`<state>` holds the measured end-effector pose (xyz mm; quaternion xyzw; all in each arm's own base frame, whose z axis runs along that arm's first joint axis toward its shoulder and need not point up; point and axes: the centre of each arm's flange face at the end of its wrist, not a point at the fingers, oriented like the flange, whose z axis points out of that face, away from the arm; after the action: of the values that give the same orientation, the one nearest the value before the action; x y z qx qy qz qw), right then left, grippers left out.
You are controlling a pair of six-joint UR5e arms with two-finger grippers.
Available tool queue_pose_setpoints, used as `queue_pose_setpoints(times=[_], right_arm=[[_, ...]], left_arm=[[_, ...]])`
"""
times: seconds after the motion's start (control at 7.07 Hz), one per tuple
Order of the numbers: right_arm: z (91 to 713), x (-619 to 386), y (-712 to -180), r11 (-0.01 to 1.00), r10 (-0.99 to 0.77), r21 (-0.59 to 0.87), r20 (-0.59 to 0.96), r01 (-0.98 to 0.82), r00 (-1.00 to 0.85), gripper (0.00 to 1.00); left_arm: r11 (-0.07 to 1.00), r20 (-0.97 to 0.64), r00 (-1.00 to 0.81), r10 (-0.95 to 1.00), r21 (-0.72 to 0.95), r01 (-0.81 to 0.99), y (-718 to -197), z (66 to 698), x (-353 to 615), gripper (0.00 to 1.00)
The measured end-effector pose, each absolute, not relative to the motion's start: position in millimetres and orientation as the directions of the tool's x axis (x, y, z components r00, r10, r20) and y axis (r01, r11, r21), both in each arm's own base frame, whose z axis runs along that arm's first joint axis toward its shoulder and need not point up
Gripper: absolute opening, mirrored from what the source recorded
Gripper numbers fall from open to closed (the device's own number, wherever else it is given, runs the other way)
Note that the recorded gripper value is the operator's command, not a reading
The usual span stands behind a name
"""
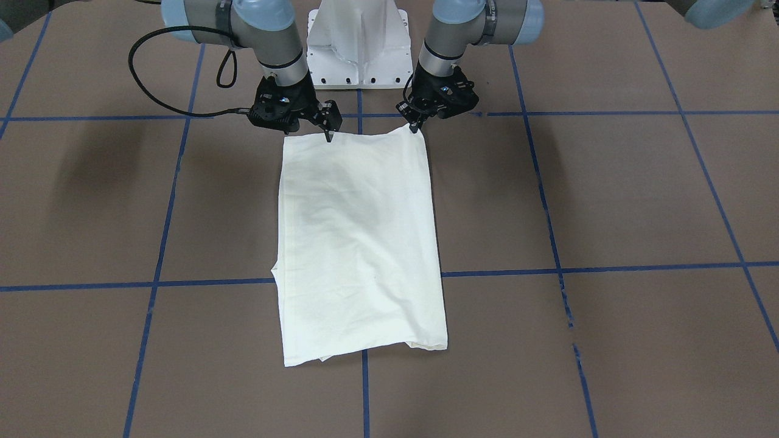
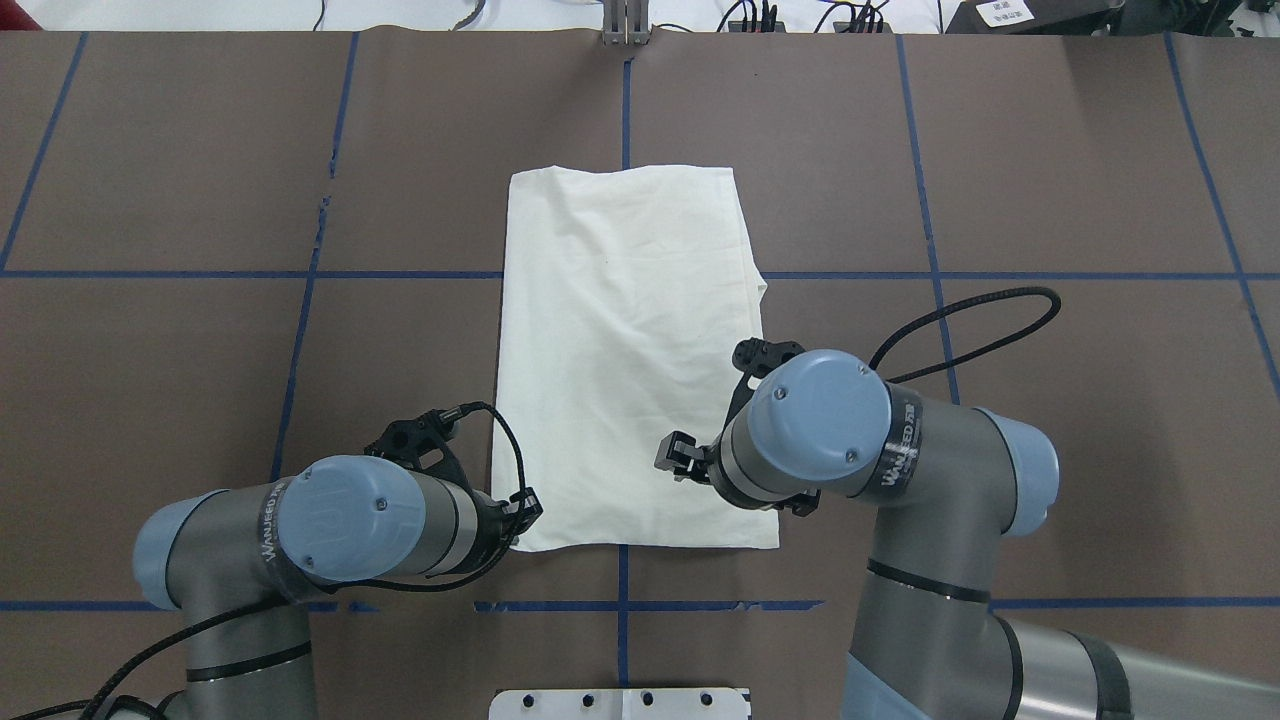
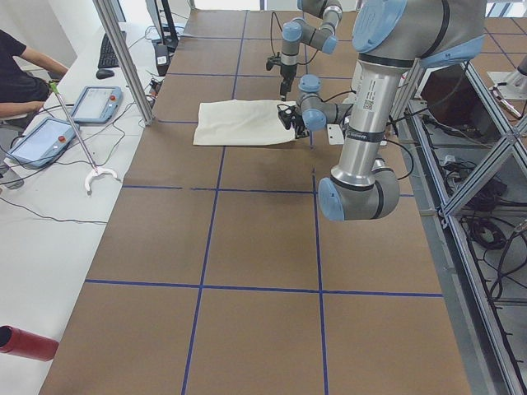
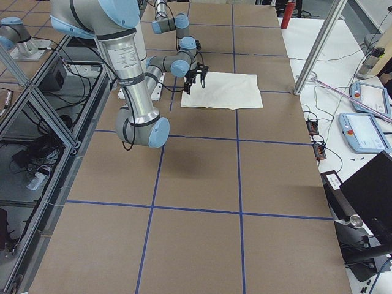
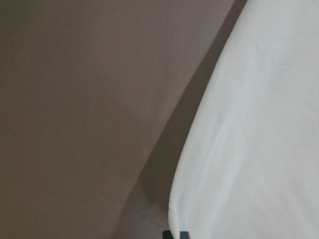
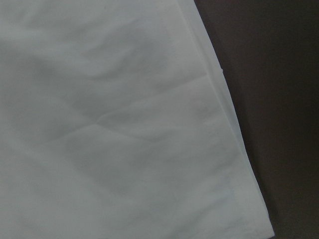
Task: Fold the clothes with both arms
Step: 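Lower both grippers to the shirt corners nearest the robot, then grasp the near corners of the shirt with both grippers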
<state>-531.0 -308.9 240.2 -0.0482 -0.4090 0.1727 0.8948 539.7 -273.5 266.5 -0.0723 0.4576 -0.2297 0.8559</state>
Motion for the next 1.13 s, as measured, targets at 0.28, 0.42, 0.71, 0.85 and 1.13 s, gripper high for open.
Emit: queue_pose_setpoints(times=[0.28,0.42,0.71,0.85,1.13], right_arm=[[247.4,-552.9,-283.2,0.881,0.465,-0.288,0.673,-0.375,0.575,1.0],[252.0,-560.9,-277.6,0.86,0.5,-0.302,0.656,-0.41,0.565,1.0],[259.9,-569.8,-275.4,0.846,0.523,-0.308,0.637,-0.436,0.565,1.0],[262.7,-571.4,-276.1,0.842,0.529,-0.308,0.632,-0.442,0.567,1.0],[265.6,-572.5,-277.1,0.837,0.537,-0.311,0.625,-0.45,0.567,1.0]], left_arm=[[0.885,-0.752,0.474,-0.458,-0.335,0.324,-272.8,264.5,540.2,0.0],[0.885,-0.753,0.473,-0.458,-0.335,0.323,-272.6,263.4,540.0,0.0],[0.886,-0.757,0.468,-0.456,-0.336,0.321,-272.2,260.2,538.5,0.0],[0.886,-0.758,0.467,-0.456,-0.336,0.32,-272.0,259.3,537.9,0.0],[0.886,-0.759,0.466,-0.456,-0.336,0.32,-272.0,258.7,537.6,0.0]])
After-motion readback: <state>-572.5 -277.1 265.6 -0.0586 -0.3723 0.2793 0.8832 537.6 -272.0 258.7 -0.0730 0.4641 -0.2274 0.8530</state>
